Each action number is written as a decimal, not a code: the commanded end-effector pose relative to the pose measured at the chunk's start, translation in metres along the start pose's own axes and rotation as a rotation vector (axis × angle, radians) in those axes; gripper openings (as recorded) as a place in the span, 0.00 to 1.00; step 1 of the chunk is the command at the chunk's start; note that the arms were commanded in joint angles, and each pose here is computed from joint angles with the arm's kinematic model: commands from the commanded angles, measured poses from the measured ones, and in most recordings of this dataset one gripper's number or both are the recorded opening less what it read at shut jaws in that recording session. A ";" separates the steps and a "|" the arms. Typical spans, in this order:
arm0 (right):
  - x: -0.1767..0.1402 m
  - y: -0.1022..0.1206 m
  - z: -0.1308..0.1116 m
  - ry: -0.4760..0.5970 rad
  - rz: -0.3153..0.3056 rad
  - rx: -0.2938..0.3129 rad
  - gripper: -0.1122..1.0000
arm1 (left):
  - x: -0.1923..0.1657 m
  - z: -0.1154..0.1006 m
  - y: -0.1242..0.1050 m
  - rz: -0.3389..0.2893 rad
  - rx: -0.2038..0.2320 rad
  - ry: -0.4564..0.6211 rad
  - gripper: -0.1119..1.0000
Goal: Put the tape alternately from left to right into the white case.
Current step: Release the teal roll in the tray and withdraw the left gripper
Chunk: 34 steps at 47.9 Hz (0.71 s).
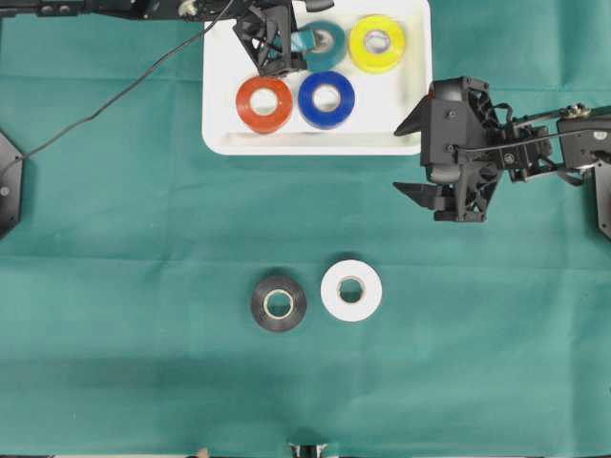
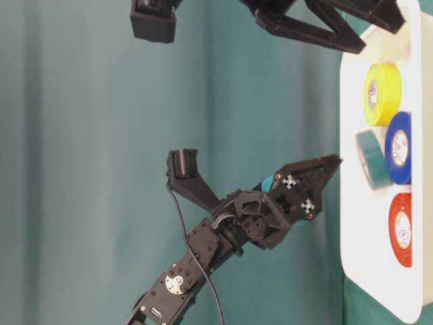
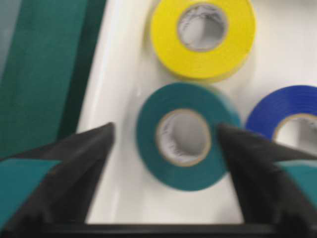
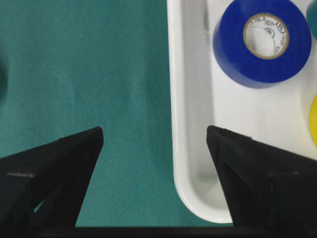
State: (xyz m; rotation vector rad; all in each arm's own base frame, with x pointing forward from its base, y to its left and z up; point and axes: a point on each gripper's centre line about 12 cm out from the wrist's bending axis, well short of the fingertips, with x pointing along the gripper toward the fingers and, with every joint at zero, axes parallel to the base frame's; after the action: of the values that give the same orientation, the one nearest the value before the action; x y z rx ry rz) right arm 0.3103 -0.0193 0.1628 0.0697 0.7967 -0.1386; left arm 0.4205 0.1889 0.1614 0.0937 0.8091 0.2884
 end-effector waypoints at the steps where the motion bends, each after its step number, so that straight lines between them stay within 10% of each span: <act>1: -0.005 0.002 0.008 -0.034 0.009 0.001 0.84 | -0.010 0.016 0.005 0.016 0.007 -0.051 0.94; 34: -0.005 0.002 0.007 -0.032 0.009 0.001 0.84 | -0.034 0.010 -0.038 -0.052 0.081 -0.057 0.95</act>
State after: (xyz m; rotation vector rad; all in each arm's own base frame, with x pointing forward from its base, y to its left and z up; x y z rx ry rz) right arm 0.3103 -0.0193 0.1628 0.0697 0.7967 -0.1386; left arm 0.4136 0.1524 0.1638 0.1375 0.8184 0.2129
